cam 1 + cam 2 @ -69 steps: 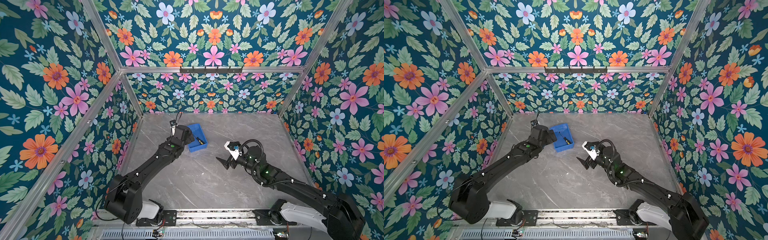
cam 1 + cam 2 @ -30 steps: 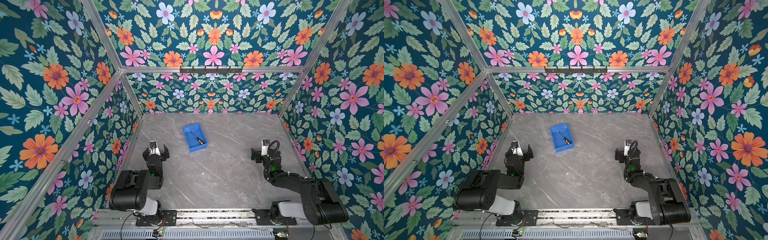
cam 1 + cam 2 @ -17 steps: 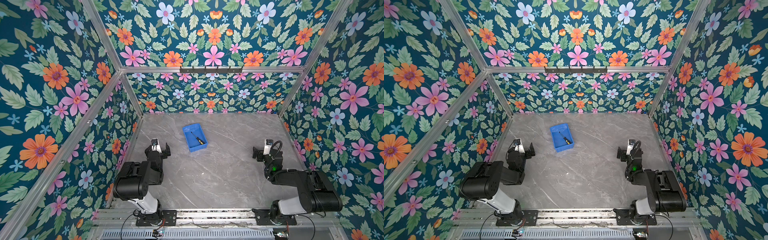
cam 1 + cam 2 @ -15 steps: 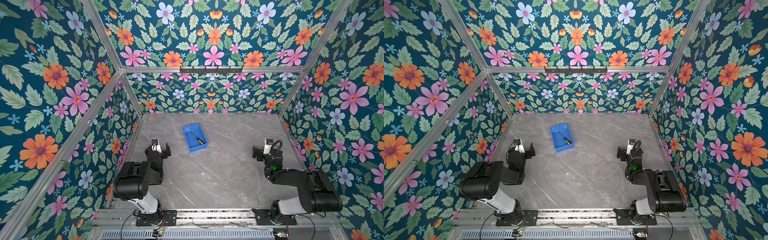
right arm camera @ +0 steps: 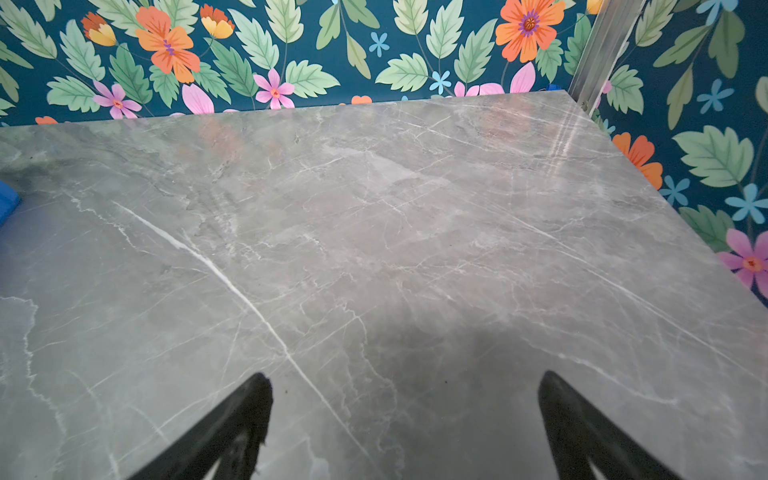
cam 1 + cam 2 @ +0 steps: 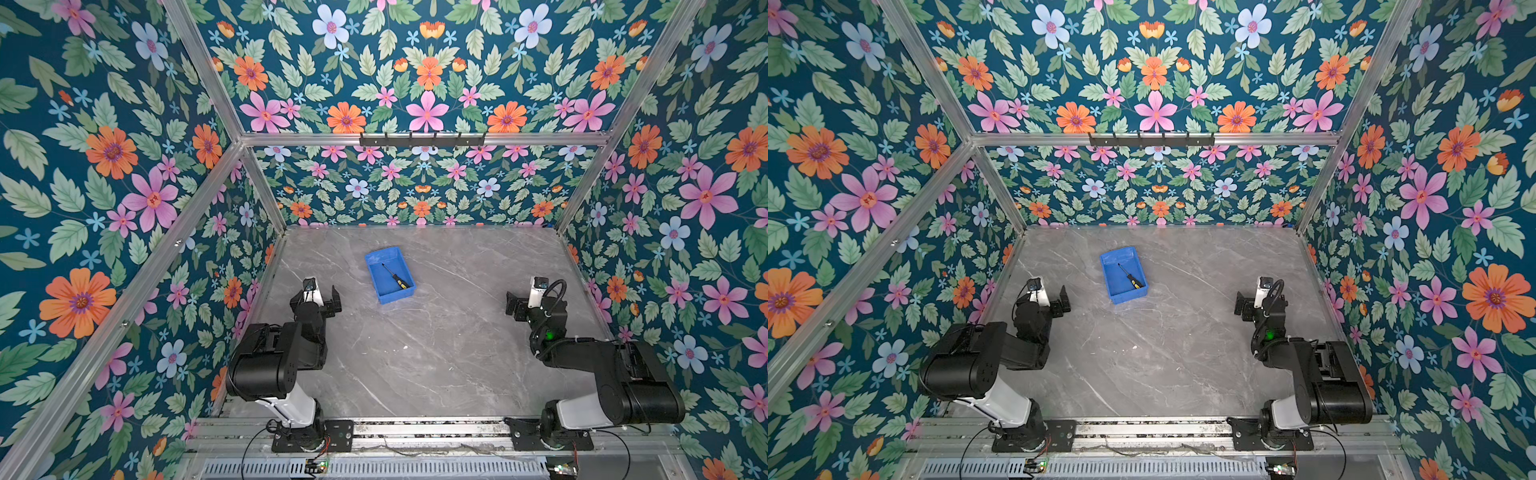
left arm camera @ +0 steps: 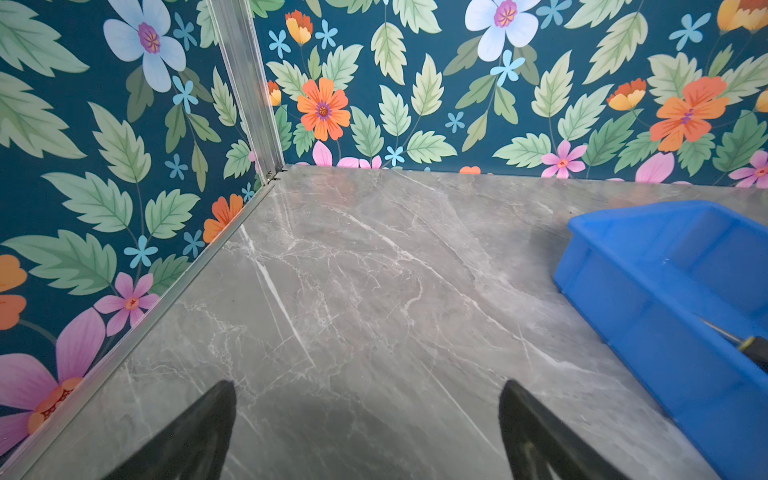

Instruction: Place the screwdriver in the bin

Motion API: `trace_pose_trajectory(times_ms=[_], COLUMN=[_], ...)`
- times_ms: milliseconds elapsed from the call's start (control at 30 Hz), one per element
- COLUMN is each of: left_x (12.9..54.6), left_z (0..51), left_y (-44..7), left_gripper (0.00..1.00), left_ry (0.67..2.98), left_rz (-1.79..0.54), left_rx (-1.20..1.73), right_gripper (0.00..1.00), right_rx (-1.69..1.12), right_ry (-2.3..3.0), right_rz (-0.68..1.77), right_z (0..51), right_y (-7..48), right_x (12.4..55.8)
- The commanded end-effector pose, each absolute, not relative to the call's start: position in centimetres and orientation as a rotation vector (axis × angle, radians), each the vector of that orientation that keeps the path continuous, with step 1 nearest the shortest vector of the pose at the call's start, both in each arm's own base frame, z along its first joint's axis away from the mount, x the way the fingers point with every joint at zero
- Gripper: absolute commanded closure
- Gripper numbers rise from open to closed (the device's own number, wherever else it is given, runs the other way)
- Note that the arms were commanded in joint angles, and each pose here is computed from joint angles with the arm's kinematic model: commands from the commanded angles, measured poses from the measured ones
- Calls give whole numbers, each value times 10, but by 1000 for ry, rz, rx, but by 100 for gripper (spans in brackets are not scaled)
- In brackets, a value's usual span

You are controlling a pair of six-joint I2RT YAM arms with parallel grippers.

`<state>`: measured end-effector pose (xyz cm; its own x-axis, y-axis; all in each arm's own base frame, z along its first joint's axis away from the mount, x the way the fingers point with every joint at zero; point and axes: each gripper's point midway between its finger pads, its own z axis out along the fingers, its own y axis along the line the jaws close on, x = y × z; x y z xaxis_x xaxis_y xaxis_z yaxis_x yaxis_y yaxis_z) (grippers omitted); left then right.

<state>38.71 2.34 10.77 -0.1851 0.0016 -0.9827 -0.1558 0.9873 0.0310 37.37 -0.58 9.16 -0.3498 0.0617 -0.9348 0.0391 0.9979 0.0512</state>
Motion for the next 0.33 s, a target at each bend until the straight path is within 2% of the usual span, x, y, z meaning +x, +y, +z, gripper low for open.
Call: trace_pose_trajectory(times_ms=[0,300], left_x=[389,388], left_z=[113,113], left_y=[24,24], left_gripper=[0,0], left_ry=[1731,1731], left_rz=[138,138], left_rx=[-122,-122], right_gripper=[1,1], right_rx=[80,81], right_ry=[1915,1917], right_rz=[32,35], right_z=[96,95], right_y=[-5,-5], right_x=[375,375])
